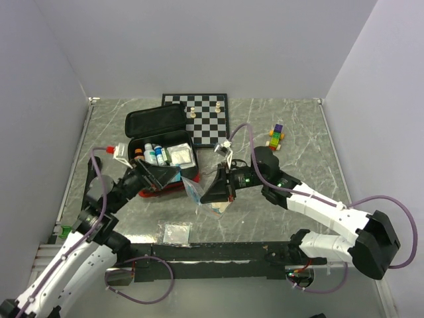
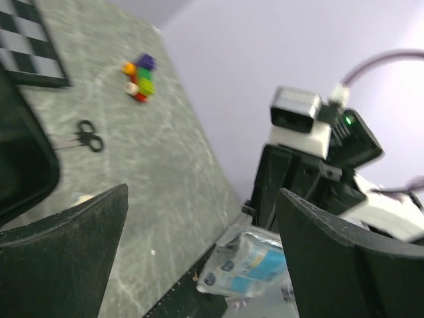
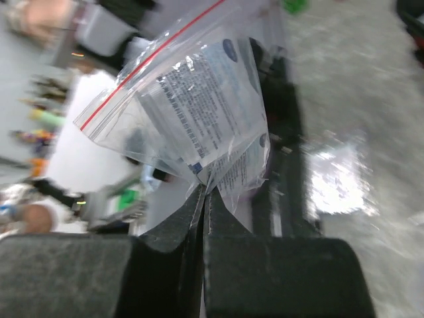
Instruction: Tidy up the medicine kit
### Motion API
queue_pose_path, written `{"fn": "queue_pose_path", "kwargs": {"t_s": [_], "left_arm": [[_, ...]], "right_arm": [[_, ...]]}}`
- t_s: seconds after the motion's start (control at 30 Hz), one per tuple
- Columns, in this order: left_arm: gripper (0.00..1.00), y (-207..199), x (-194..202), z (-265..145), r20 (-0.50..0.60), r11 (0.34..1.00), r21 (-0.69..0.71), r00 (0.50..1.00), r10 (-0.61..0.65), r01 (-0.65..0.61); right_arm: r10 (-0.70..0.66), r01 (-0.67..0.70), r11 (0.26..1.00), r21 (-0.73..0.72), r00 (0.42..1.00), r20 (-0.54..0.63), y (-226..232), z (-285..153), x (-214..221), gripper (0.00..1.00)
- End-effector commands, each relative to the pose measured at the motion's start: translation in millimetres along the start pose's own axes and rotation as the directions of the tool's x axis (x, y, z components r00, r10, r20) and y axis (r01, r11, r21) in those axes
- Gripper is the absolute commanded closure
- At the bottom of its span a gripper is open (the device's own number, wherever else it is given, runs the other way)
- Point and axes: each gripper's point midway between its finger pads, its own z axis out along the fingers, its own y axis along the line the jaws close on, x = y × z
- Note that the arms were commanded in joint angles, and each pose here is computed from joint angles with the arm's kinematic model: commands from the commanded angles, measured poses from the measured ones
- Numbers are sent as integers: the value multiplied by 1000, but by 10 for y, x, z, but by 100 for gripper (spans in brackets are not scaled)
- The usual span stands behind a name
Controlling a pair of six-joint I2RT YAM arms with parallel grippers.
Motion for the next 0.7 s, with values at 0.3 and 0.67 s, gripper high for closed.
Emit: {"fn": "queue_pose_path", "kwargs": {"t_s": [0.3,0.67], "left_arm": [[1,-784,61,-318,32,880,463,994,101,-104],[14,-699,254,-122,-88,876,475,986,142,-83]], "right_arm": [[14,47,888,-458,991,130,707,-319,-401,100],[10,50,878,-476,992,122,742,-316,-447,100]]}}
